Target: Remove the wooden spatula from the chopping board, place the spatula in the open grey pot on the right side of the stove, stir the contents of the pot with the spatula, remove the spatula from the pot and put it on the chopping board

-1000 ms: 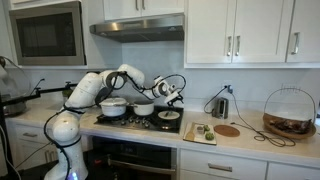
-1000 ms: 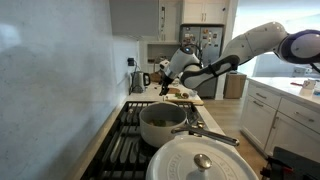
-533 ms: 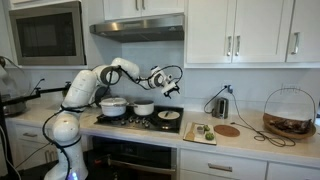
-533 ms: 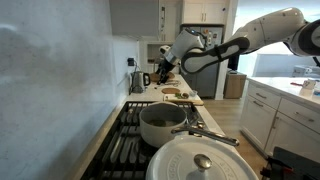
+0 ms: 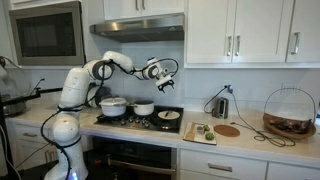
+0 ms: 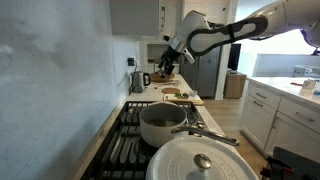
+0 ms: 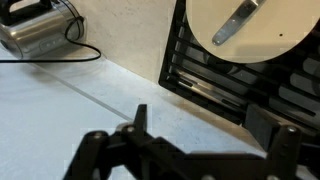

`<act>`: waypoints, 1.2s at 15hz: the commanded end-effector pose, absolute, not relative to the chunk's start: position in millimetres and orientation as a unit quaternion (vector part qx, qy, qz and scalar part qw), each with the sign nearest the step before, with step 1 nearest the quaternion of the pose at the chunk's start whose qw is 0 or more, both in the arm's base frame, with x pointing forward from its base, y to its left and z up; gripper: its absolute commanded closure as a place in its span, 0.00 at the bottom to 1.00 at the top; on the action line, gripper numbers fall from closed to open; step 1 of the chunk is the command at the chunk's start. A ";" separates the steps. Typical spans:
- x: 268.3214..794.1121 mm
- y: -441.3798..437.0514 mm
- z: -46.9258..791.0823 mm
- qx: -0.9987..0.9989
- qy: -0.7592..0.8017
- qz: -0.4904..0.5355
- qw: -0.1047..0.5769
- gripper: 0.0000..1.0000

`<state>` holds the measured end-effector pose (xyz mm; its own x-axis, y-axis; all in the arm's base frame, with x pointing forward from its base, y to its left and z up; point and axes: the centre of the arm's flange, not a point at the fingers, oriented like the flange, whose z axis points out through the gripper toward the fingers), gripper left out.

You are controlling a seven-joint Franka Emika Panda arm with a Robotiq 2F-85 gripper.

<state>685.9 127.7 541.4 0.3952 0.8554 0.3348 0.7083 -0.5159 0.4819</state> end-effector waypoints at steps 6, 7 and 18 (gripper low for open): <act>610.1 148.4 610.0 0.845 0.494 0.169 0.120 0.00; 602.4 150.6 614.5 0.847 0.493 0.153 0.123 0.00; 592.6 152.8 618.1 0.852 0.493 0.121 0.125 0.00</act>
